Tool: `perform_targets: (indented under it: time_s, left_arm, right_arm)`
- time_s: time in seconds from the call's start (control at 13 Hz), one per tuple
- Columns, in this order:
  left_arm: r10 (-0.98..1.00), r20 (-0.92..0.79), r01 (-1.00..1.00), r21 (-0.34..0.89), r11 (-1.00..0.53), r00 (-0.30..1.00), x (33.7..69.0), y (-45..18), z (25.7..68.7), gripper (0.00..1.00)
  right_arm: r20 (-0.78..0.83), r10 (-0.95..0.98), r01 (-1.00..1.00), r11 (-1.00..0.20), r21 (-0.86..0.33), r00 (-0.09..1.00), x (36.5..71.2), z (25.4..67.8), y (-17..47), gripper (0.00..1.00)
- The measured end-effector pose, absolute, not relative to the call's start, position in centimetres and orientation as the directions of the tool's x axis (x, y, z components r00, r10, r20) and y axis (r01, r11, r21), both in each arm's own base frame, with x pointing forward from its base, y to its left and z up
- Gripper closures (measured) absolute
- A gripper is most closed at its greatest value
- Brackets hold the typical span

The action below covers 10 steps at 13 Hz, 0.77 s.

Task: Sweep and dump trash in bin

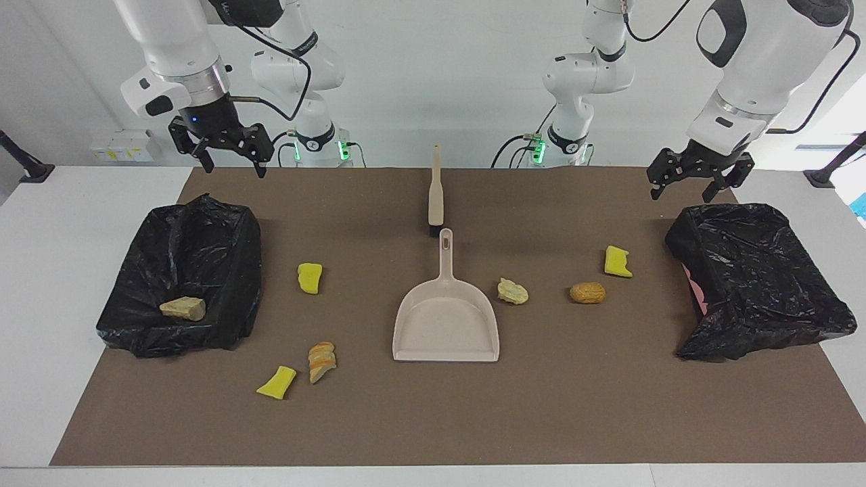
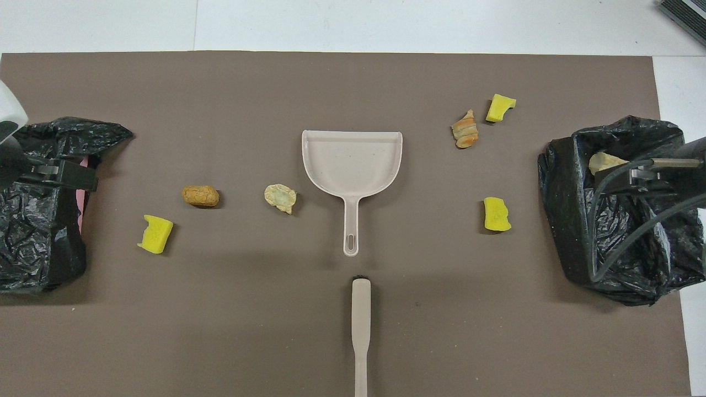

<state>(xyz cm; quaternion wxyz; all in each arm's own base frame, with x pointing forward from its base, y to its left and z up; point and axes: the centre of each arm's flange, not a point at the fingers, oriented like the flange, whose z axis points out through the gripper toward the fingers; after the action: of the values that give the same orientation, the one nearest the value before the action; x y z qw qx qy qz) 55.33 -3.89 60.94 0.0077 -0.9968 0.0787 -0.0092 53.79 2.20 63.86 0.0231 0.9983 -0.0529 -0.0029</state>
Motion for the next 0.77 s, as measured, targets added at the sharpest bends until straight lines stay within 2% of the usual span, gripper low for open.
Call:
perform_targets:
  time_s: [0.77]
  left_arm:
    - [-0.193, -0.009, -0.193, -0.01, -0.981, 0.981, 55.0, -6.2, 59.8, 0.0]
  right_arm:
    - [0.009, -0.089, -0.089, -0.995, 0.042, 0.996, 54.0, 63.7, 3.1, 0.0]
